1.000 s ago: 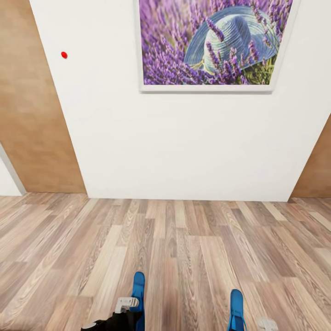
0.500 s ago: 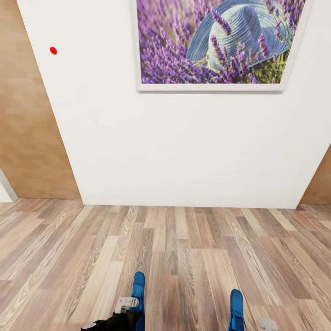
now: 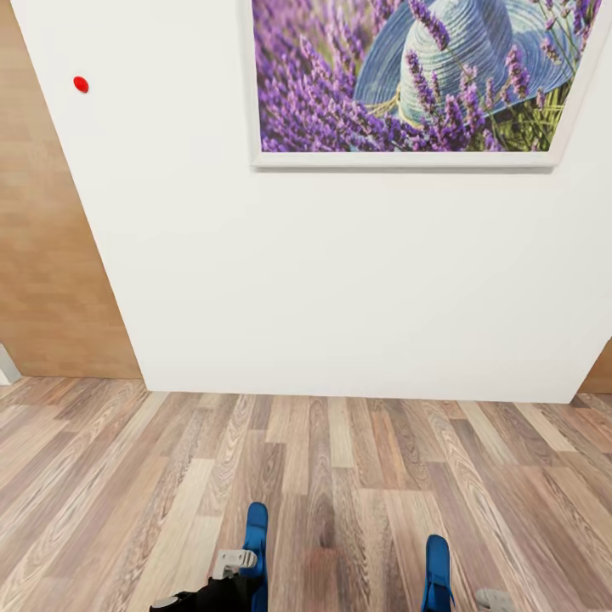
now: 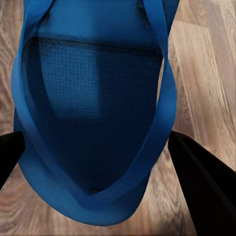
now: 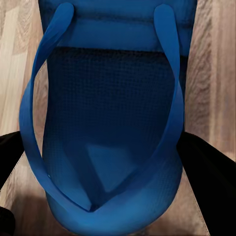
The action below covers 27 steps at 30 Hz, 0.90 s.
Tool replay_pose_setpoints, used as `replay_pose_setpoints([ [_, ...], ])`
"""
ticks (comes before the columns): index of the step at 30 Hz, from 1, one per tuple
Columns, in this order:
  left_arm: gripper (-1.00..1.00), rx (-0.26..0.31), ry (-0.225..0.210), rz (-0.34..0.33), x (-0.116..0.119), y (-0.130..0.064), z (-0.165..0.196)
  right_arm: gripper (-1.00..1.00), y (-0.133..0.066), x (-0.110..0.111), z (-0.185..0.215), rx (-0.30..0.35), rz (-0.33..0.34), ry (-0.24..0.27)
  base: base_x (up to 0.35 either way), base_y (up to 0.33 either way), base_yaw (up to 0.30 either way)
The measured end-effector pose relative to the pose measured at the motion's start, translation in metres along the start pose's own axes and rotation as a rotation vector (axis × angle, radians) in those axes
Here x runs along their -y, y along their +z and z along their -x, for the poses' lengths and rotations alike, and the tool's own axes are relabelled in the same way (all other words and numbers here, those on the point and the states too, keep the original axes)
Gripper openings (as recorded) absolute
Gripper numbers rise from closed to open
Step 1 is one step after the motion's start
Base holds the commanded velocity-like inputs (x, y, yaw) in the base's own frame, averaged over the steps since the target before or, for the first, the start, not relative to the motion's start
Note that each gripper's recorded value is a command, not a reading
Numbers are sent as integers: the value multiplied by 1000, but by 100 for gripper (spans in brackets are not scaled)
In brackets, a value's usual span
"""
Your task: In the bedroom, move the book from the bed onto either nightstand, and place the two sandals side by side next to the bed.
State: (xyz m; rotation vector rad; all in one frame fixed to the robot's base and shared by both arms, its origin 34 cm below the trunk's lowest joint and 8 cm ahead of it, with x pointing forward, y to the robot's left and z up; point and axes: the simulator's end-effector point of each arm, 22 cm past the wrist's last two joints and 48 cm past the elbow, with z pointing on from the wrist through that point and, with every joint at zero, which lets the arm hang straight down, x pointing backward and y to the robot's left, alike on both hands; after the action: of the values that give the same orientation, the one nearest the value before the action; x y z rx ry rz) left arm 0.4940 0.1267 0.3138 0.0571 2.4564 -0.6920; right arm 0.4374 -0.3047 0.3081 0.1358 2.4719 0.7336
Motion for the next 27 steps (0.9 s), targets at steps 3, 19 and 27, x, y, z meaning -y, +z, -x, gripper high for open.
replay_pose_setpoints([
  [3,-100,0,0,0,0,0,0,-100,0,0,0,0,0,0,330,0,152],
  [19,-100,0,0,0,0,0,0,-100,0,0,0,0,0,0,329,0,10],
  [27,-100,0,0,0,0,0,0,-100,0,0,0,0,-1,0,330,0,0],
])
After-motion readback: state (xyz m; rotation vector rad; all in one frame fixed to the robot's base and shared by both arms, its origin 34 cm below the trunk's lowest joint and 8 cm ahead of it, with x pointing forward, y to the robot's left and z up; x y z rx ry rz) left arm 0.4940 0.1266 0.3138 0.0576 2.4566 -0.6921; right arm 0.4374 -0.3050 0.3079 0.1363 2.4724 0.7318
